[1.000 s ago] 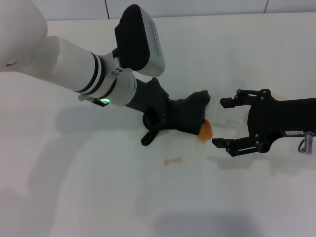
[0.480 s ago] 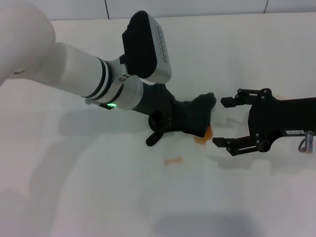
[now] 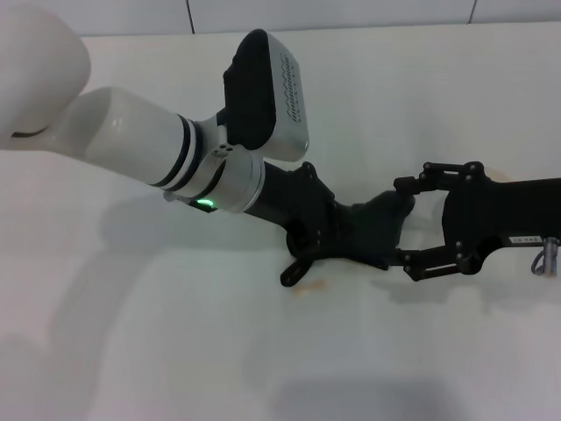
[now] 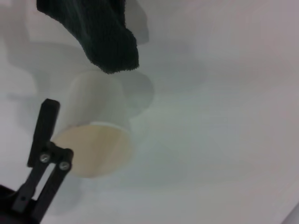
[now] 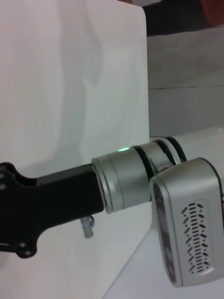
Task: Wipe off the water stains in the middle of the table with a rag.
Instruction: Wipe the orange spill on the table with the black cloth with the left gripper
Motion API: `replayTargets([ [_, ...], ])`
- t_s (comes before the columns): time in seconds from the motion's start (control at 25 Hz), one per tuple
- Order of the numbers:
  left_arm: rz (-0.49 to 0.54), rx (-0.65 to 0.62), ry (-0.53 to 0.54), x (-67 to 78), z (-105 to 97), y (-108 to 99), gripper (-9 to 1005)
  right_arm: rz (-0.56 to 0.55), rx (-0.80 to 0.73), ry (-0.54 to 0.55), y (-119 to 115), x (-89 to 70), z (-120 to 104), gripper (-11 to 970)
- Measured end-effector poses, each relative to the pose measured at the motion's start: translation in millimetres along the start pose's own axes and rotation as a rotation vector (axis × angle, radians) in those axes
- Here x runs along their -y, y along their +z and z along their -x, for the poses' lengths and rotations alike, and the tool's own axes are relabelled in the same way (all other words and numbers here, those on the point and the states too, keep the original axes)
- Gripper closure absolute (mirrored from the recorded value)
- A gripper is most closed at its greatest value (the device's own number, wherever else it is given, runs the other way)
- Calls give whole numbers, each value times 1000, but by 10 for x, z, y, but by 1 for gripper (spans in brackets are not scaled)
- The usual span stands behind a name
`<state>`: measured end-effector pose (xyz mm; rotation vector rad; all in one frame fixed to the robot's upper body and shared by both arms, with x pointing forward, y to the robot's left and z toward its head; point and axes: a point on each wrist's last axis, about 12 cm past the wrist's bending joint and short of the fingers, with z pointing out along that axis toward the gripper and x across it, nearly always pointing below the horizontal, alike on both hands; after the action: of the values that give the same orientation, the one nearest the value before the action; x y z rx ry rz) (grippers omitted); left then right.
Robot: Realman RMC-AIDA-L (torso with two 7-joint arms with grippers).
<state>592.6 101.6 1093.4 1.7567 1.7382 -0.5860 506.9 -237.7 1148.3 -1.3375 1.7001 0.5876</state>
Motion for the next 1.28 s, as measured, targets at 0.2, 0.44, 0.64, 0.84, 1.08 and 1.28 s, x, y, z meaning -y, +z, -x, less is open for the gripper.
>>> replayTargets([
  [0.2,-32,1,-14,53,-30,14,918,0,0,0,-1,-5,2,87],
  [0.44,-51,-9,-34,142,-128,39,918,0,2,-3,-4,-6,8,86],
  [0.64,-61,-18,-48,198,-197,46,918,-4,2,-4,-3,-1,11,88],
  [0.84,-80,-17,-60,225,-237,21,919,-6,11,-1,1,1,21,90],
  [1.08,-99,-26,-67,243,-266,7,918,-9,12,0,1,5,21,91],
  [1.28,-93,-36,-71,222,-278,-18,919,-9,13,-2,1,5,24,91],
])
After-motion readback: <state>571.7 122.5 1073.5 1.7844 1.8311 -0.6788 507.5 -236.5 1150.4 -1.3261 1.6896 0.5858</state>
